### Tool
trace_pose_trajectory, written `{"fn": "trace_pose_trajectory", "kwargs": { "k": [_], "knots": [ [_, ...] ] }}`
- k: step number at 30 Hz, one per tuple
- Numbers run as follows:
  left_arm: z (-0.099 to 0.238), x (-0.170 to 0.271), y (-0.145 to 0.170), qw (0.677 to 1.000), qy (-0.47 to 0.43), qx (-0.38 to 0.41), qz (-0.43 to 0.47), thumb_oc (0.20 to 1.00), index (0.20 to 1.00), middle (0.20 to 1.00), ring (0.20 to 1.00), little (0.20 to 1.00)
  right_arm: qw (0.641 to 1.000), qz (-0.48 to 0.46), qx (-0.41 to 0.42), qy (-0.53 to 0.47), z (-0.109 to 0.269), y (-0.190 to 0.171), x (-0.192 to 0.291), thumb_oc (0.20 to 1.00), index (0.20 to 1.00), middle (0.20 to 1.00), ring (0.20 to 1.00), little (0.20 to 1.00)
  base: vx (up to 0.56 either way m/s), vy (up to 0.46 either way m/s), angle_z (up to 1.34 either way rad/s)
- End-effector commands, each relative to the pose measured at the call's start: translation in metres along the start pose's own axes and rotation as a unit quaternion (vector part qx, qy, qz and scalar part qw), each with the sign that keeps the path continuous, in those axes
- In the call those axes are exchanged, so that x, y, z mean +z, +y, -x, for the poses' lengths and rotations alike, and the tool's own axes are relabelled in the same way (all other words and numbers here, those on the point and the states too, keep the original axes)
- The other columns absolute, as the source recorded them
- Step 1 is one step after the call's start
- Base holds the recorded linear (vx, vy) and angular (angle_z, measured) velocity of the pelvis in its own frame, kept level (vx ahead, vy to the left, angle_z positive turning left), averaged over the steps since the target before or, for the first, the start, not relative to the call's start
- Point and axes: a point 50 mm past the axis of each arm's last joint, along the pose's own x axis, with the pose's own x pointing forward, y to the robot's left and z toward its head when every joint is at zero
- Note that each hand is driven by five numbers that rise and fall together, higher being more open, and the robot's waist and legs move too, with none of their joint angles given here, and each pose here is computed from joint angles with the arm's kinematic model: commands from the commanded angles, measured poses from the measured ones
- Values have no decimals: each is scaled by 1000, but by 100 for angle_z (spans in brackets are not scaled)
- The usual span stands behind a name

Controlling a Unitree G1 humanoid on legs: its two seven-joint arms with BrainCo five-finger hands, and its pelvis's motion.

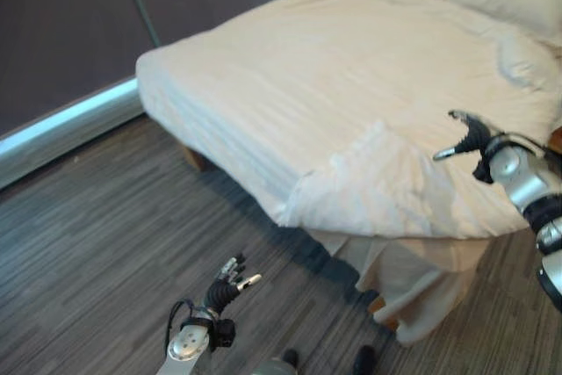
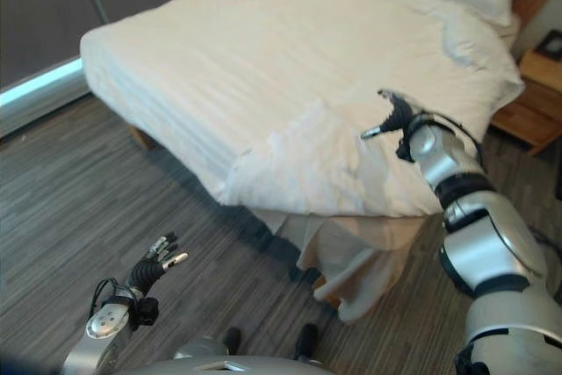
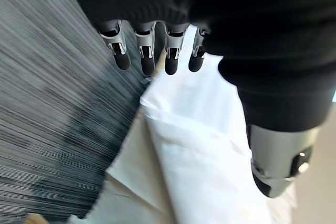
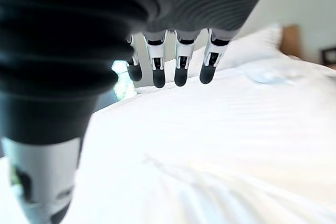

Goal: Making the bed.

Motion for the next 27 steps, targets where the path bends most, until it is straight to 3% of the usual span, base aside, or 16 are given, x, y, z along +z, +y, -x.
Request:
{"fn": "trace_pose_trajectory", "kwargs": {
  "k": [1,8,11,12,13,14,15,19,22,24,27],
  "knots": [
    [-14,39,7,997,-74,-8,-9,1000,1000,1000,1000,1000,991,105,-76,14,-5,-44,3,1000,1000,1000,1000,1000,-66,1,23],
    [-35,61,-20,994,-103,-31,-4,1000,1000,1000,1000,1000,971,218,-45,93,-4,-44,-18,1000,1000,1000,1000,1000,-82,7,36],
    [-48,64,-44,994,-102,-40,16,1000,1000,1000,1000,1000,959,233,85,136,11,44,-41,1000,1000,1000,1000,1000,-71,40,-5],
    [-53,69,-50,993,-108,-37,20,1000,1000,1000,1000,1000,959,222,133,117,20,90,-32,1000,1000,1000,1000,1000,7,59,4],
    [-55,72,-51,993,-111,-33,20,1000,1000,1000,1000,1000,960,213,142,114,23,103,-29,1000,1000,1000,1000,1000,25,48,3],
    [-57,73,-49,993,-111,-22,22,1000,1000,1000,1000,1000,959,208,160,104,27,120,-23,944,944,944,944,944,21,36,-3],
    [-60,78,-48,993,-118,-15,21,1000,1000,1000,1000,1000,961,197,173,93,31,134,-16,200,200,200,200,200,31,50,-28],
    [-65,89,-46,991,-132,7,27,1000,1000,1000,1000,1000,969,36,207,131,58,179,-21,200,200,200,200,200,19,51,-10],
    [-66,87,-36,991,-130,30,24,1000,1000,1000,1000,1000,959,-34,251,126,91,220,-22,200,200,200,200,200,21,28,-11],
    [-65,87,-32,991,-129,39,26,1000,1000,1000,1000,1000,956,-55,259,123,98,228,-20,200,200,200,200,200,21,15,-11],
    [-63,77,-21,992,-111,58,32,1000,1000,1000,1000,1000,930,-100,325,139,152,271,-27,200,200,200,200,200,50,-2,-38]
  ]
}}
